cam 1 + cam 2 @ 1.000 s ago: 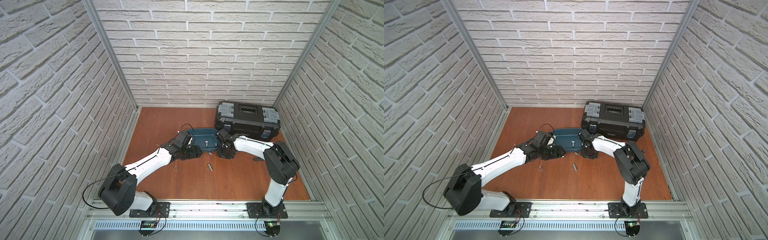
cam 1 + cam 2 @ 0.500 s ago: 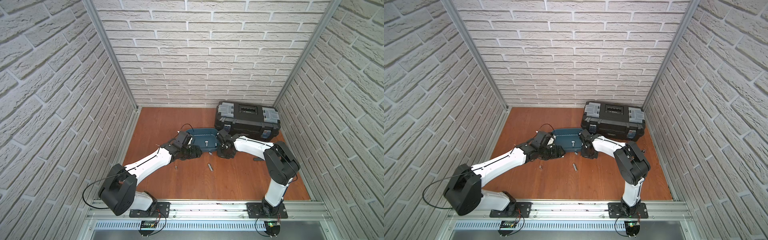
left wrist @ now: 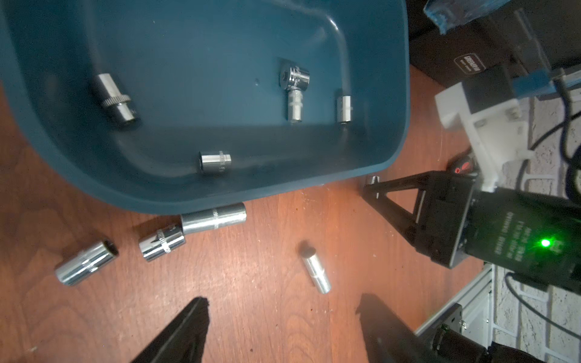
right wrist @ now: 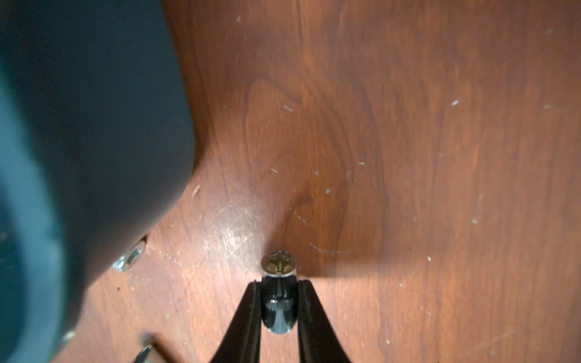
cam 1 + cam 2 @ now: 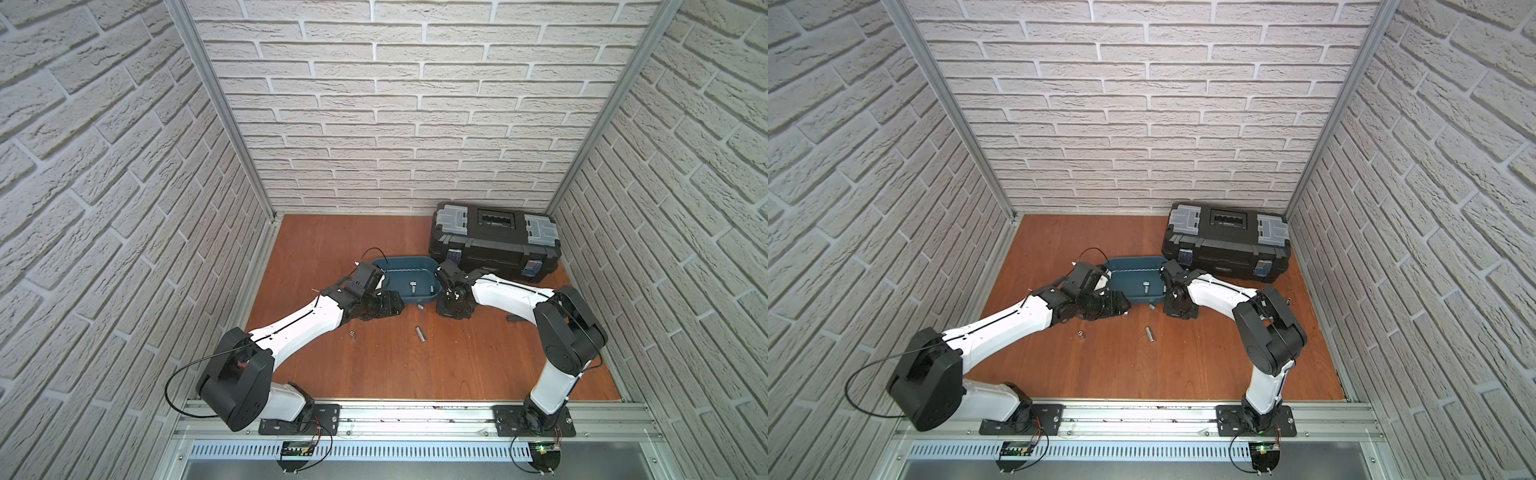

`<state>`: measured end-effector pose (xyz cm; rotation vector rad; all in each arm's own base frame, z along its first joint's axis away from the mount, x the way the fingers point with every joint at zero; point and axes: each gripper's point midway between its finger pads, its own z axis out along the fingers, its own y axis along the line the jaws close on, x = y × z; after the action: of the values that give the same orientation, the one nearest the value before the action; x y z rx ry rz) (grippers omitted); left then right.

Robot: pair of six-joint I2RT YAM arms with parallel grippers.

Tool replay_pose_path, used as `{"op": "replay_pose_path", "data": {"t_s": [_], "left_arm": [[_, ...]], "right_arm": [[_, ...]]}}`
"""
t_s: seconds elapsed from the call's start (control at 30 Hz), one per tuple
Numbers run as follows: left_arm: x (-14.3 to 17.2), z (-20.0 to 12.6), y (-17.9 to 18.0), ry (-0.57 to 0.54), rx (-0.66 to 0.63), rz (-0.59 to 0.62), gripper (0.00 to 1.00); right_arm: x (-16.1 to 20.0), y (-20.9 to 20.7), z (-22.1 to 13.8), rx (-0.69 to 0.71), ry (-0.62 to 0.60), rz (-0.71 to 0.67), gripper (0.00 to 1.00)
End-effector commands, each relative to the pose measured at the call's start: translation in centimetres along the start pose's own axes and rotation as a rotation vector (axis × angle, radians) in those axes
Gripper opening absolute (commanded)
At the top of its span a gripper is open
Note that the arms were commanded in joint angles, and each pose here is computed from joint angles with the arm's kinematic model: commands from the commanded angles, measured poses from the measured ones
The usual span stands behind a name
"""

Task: Put the socket on the desktop into the storage box
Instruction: Pick up the socket head from the center of the board.

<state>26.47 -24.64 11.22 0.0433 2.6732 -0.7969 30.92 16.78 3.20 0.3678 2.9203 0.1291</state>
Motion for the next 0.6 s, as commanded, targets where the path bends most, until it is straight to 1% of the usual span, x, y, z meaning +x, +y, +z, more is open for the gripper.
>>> {"op": "replay_pose_path", "data": {"t_s": [0.0, 0.33, 0.57], "left_arm": [[-1.1, -0.9, -0.4, -0.041, 0.011, 0.012, 0.8], [-1.9, -1.9, 0.3, -0.068, 0.001, -0.016, 0.8], [-2.7, -3.6, 2.3, -0.093, -0.04, -0.071, 0.8]], "right_arm": [[-0.2, -0.1, -1.8, -0.021, -0.039, 0.001, 0.21], [-0.4, 0.2, -4.4, -0.057, -0.074, -0.009, 0.22], [-0.8, 1.9, -6.9, -0.084, -0.107, -0.058, 0.22]]}}
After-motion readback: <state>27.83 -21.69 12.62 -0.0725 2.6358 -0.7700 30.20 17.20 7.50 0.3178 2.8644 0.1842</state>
